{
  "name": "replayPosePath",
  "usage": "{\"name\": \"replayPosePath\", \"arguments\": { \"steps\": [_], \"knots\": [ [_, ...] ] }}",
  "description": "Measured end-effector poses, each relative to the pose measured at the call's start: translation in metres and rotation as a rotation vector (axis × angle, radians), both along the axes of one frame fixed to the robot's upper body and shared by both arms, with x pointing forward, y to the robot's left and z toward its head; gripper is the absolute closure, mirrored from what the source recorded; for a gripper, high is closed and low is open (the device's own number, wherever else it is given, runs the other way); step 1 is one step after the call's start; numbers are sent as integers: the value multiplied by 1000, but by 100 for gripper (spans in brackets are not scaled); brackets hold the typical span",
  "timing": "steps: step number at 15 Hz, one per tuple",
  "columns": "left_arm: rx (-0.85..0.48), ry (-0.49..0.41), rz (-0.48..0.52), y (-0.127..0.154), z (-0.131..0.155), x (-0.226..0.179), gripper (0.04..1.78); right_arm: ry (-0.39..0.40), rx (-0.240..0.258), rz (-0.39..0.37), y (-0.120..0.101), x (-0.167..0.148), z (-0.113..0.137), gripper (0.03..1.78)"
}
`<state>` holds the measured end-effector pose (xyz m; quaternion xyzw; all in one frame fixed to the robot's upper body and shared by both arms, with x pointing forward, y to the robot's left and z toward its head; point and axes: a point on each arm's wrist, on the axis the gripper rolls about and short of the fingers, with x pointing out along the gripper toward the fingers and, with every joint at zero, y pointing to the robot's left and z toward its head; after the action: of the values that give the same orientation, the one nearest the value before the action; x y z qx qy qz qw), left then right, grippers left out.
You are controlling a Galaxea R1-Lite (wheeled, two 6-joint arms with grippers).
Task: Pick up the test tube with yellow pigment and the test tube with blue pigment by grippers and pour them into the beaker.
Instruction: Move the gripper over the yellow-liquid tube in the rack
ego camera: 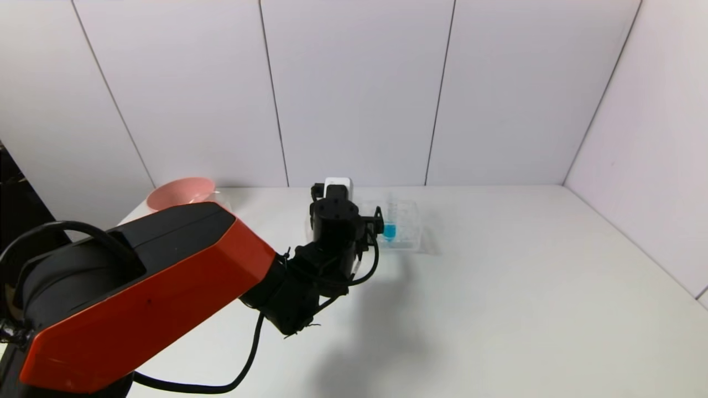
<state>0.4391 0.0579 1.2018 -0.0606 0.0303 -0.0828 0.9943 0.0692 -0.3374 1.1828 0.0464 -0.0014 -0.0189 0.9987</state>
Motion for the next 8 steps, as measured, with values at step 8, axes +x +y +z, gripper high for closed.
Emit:
{"name": "replayPosePath", "arguments": {
  "steps": [8],
  "knots": [
    [-3, -3, 10, -3, 3, 9, 6, 0, 0, 0, 0, 0, 0, 10]
  ]
}}
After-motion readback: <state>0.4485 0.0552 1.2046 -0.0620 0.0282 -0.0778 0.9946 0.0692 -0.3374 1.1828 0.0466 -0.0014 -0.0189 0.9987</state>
